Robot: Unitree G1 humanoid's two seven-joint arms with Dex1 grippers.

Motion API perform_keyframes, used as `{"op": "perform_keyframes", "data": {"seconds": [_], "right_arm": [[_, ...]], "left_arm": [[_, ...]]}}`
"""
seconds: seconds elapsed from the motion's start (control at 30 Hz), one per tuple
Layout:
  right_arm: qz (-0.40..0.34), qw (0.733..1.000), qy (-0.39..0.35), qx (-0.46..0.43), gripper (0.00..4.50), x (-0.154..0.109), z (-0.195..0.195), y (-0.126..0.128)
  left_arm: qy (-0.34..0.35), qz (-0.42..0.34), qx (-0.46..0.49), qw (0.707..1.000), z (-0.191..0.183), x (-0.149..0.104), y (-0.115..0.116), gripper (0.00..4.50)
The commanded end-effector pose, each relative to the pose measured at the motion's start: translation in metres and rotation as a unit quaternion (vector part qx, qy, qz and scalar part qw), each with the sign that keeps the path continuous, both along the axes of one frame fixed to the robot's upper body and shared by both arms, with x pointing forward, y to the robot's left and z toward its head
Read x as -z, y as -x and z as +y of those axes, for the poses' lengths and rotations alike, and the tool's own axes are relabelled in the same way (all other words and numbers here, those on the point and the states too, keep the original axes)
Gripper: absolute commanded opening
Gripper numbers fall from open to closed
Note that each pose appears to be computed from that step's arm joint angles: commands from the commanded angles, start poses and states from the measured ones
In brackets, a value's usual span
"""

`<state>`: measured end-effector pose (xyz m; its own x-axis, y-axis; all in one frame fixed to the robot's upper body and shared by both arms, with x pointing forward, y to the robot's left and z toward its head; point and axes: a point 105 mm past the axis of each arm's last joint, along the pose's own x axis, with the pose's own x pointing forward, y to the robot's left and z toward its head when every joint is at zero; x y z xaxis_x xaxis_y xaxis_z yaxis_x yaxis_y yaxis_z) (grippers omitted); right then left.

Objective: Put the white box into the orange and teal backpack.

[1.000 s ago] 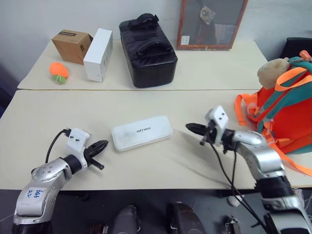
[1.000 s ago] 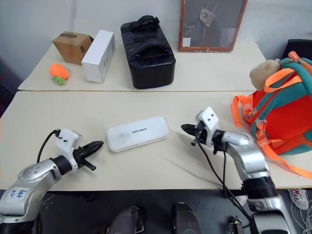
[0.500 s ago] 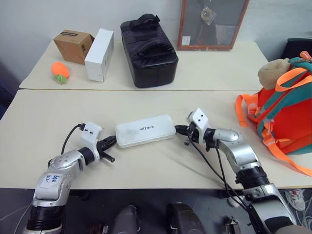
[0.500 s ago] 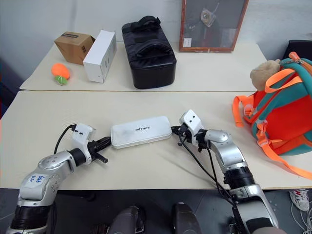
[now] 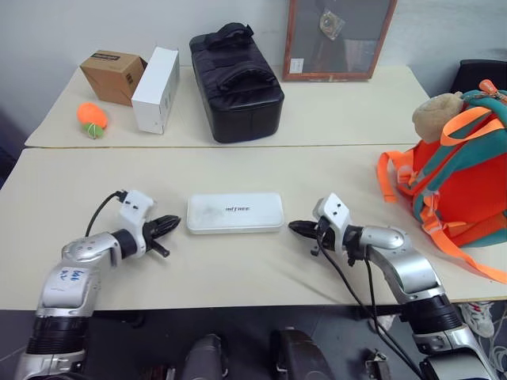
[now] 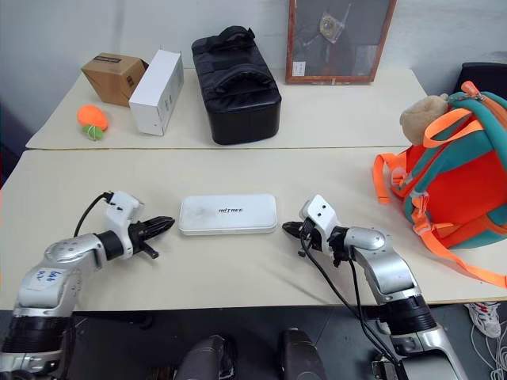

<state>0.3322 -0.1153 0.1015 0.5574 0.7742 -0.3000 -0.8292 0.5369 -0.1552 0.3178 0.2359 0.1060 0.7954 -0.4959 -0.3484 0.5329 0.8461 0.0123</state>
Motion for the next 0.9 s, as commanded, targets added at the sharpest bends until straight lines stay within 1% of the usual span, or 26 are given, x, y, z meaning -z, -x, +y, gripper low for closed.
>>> {"op": "perform_keyframes", "data": {"seconds": [0.03,0.07,0.13,0.2,0.27,0.33,0.43,0.5,0.63,0.77,0.9], "right_arm": [[-0.037,0.999,-0.002,0.008,0.00,-0.018,-0.005,-0.010],[-0.045,0.999,0.005,0.004,0.00,-0.021,-0.005,-0.013],[-0.057,0.998,0.018,-0.004,0.00,-0.024,-0.005,-0.018],[-0.065,0.997,0.029,-0.013,0.00,-0.026,-0.004,-0.022],[-0.070,0.997,0.038,-0.023,0.00,-0.026,-0.003,-0.025],[-0.074,0.996,0.044,-0.030,0.00,-0.026,-0.002,-0.026],[-0.079,0.994,0.059,-0.041,0.00,-0.024,0.000,-0.027],[-0.084,0.992,0.079,-0.051,0.00,-0.019,0.001,-0.026],[-0.087,0.990,0.090,-0.059,0.00,-0.014,0.002,-0.023],[-0.098,0.991,0.079,-0.037,0.00,-0.020,0.000,-0.029],[-0.097,0.991,0.083,-0.039,0.00,-0.016,0.000,-0.025]], "left_arm": [[0.079,0.046,-0.016,0.996,0.018,-0.006,0.004,1.58],[0.127,0.078,-0.008,0.989,0.018,-0.008,0.007,1.84],[0.199,0.132,0.018,0.971,0.016,-0.012,0.013,2.50],[0.239,0.173,0.037,0.955,0.013,-0.014,0.016,3.15],[0.270,0.204,0.031,0.941,0.012,-0.013,0.010,3.78],[0.284,0.224,0.026,0.932,0.010,-0.012,0.003,4.42],[0.317,0.255,0.035,0.913,-0.003,-0.013,-0.009,4.46],[0.324,0.274,0.054,0.904,-0.015,-0.013,-0.013,4.46],[0.308,0.300,0.083,0.899,-0.038,-0.007,-0.022,4.46],[0.291,0.311,0.107,0.898,-0.059,-0.004,-0.033,4.46],[0.282,0.324,0.136,0.893,-0.080,-0.003,-0.040,4.46]]}}
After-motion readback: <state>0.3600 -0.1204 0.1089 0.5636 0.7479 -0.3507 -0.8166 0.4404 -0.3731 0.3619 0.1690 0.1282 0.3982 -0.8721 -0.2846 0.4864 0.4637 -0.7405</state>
